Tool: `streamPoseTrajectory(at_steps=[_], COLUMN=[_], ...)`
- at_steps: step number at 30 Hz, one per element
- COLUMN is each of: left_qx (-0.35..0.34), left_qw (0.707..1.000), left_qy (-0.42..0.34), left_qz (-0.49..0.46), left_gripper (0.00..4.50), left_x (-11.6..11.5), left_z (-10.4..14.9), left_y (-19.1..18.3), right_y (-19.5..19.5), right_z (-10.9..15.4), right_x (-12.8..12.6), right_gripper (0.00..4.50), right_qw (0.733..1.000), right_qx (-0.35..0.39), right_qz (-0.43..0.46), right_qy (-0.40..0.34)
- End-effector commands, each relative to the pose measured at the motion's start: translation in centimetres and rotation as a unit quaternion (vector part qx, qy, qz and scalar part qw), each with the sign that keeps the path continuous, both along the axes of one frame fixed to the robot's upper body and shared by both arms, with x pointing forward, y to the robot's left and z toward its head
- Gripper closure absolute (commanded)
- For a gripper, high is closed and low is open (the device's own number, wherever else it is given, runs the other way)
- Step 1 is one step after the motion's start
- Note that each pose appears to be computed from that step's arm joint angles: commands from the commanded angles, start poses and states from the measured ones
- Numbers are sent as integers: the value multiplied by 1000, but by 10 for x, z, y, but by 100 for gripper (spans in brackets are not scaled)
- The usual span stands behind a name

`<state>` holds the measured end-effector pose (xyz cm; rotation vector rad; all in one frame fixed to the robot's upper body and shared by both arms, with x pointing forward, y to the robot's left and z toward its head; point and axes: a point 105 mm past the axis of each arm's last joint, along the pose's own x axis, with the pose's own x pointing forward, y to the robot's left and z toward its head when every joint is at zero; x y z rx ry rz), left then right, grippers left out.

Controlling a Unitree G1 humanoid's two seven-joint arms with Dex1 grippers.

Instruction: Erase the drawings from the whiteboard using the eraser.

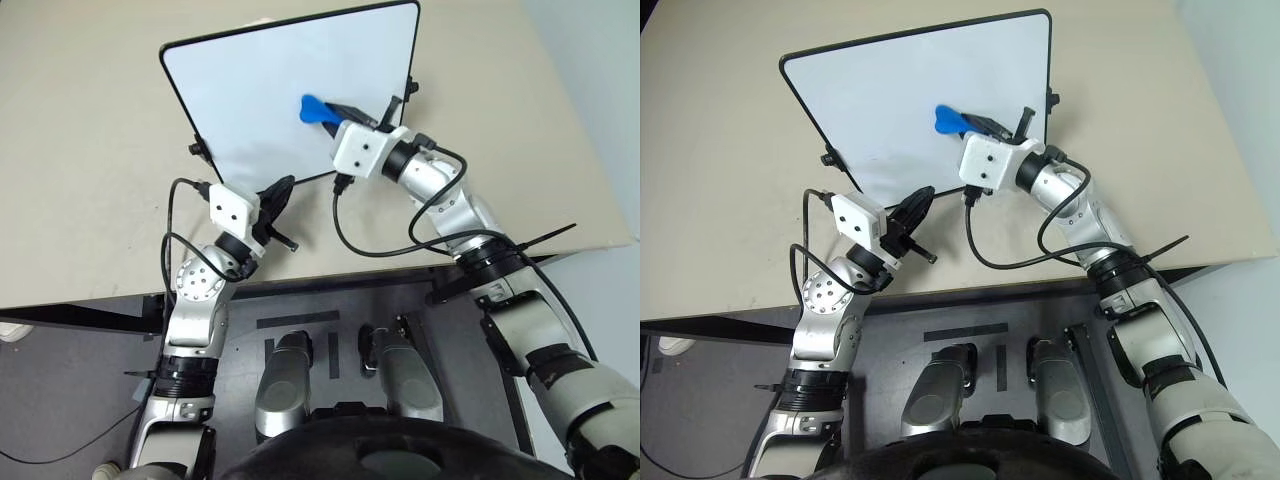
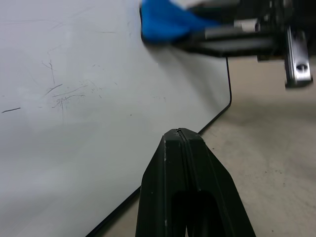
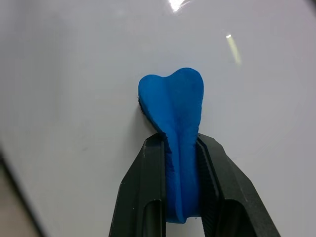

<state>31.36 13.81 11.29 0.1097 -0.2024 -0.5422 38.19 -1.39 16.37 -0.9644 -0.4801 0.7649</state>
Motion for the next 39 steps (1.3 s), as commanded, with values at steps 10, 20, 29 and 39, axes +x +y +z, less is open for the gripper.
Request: streamPoseTrajectory(at_steps=[10,20,29,39], left_qx=[0,12,22,39], left_qw=[1000,1000,1000,999], left_qy=[-17,-9,-6,0], left_qz=[-10,-13,-14,-26], left_gripper=[450,450,450,450], left_x=[-1,-4,-4,-4], left_z=[7,6,7,11], left_y=[-3,7,12,17], right_y=[-44,-90,-92,-109], right_z=[-23,-57,-62,-21], right_x=[-24,-69,-68,-77], right_gripper=[402,402,163,99], right_qw=[992,947,935,939], right_qx=[-42,-29,6,110], right_qz=[12,4,-15,-1], right_qy=[119,321,355,325])
